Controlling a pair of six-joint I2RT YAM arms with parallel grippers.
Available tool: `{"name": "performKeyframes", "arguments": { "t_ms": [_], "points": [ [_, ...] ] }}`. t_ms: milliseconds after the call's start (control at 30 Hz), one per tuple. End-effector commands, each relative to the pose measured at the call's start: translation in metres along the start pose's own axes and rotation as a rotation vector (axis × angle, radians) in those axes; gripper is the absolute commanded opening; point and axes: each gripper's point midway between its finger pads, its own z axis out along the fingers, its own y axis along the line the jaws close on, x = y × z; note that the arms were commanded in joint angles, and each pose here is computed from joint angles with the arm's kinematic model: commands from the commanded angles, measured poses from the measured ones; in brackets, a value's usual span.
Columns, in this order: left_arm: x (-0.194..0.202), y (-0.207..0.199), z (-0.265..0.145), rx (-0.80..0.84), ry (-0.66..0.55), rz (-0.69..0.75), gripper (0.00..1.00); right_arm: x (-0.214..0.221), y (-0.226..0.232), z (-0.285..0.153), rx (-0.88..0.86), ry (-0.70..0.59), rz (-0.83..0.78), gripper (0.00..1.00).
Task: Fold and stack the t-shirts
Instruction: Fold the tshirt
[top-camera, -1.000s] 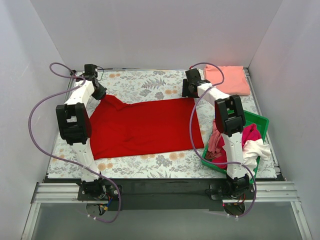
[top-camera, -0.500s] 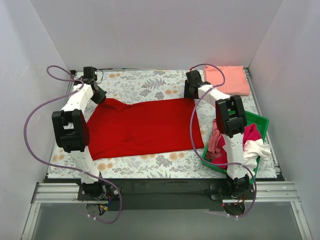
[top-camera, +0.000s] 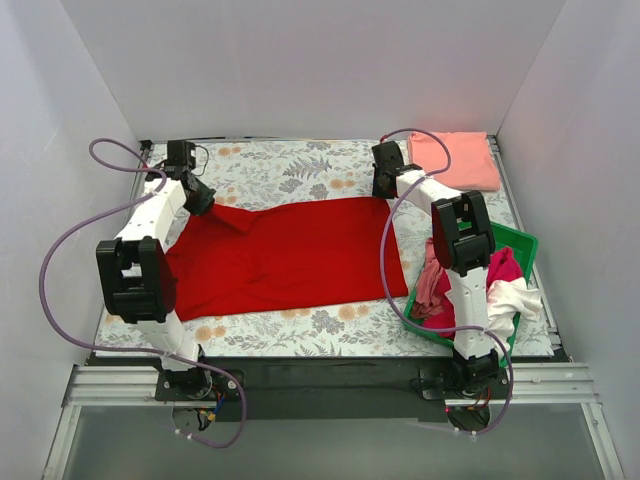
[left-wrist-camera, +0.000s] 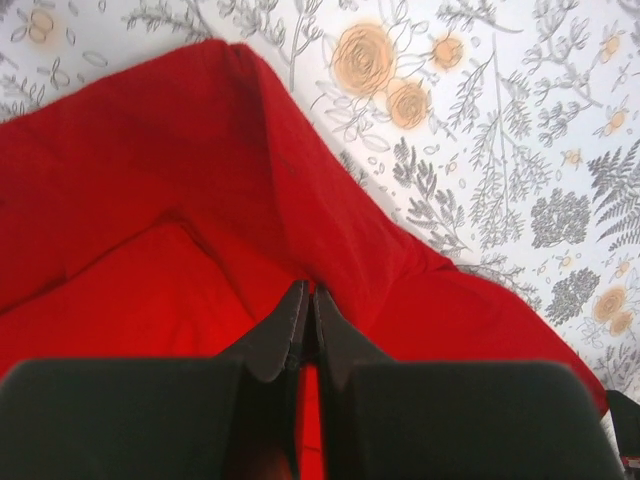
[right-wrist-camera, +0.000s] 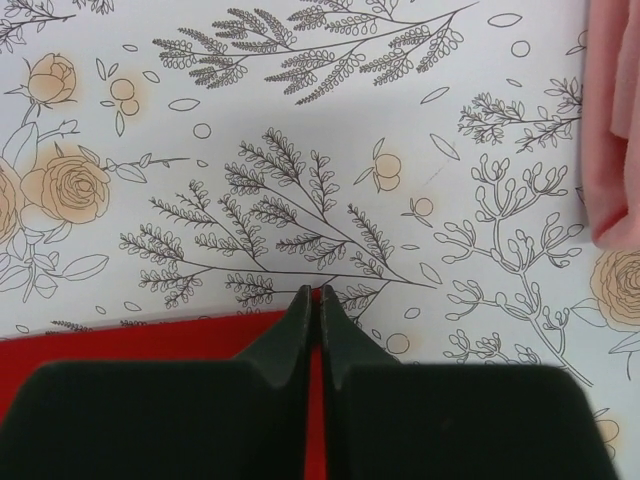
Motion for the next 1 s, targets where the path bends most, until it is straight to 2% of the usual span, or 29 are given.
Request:
{"name": "performKeyframes", "arguments": {
  "t_ms": [0, 300, 633, 967],
  "points": [
    [-0.001, 0.002, -0.026, 0.025, -0.026, -0.027, 0.00, 0.007, -0.004, -0.008, 0.011, 0.041, -0.045, 0.03],
    [0.010, 0.026, -0.055, 0.005, -0.048, -0.114, 0.00, -0.017, -0.003, -0.040, -0.026, -0.020, -0.076, 0.01],
    [0.034, 0.057, -0.077, -0.007, -0.039, -0.166, 0.00, -0.011, -0.003, -0.073, -0.091, -0.046, -0.107, 0.01],
    [0.040, 0.071, -0.106, 0.018, -0.067, -0.195, 0.00, -0.009, -0.014, -0.106, -0.098, -0.084, -0.108, 0.01]
  ]
}}
